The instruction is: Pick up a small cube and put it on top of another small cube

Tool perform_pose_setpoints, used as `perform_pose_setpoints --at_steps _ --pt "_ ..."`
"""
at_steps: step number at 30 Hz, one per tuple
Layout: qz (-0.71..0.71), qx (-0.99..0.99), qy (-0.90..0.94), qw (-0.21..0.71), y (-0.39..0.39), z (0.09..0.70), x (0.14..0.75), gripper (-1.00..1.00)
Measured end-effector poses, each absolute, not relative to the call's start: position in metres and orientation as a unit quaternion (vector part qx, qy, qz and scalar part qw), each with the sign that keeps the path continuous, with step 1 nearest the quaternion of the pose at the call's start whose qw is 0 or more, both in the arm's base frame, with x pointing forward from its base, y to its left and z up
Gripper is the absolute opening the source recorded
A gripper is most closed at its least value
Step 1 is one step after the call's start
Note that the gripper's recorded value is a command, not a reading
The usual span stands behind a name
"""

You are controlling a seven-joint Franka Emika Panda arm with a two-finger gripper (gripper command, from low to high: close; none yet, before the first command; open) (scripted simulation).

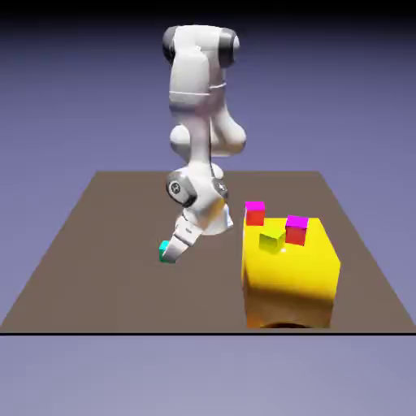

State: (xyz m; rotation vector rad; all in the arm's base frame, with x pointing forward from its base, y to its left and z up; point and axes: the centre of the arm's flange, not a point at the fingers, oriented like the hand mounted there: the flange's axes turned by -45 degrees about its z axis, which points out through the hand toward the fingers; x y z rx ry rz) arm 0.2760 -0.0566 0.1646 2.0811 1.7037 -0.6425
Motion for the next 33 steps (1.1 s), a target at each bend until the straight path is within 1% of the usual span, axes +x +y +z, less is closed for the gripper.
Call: perform_pose_setpoints --at_steps 2,4,8,12,16,20,24,27,30,31,33 --pt "-0.228 0.739 0.606 0.186 -0.055 0.167 0.276 -1.00" --pt "-0.213 0.753 0.585 0.213 -0.055 0.185 0.310 -1.00" --pt "-0.189 0.706 0.634 0.253 -0.006 0.237 0.378 -1.00" --pt "-0.163 0.651 0.689 0.275 0.062 0.295 0.419 -1.00" --pt "-0.132 0.586 0.748 0.283 0.146 0.358 0.433 -1.00" --pt "-0.099 0.508 0.809 0.280 0.234 0.421 0.416 -1.00" --pt "-0.101 0.403 0.868 0.273 0.286 0.441 0.379 -1.00" --pt "-0.114 0.370 0.881 0.271 0.287 0.431 0.370 -1.00" --pt "-0.115 0.370 0.881 0.272 0.270 0.378 0.388 -1.00" --pt "-0.114 0.370 0.881 0.271 0.267 0.370 0.390 1.00" --pt "-0.114 0.370 0.881 0.272 0.267 0.370 0.390 1.00"
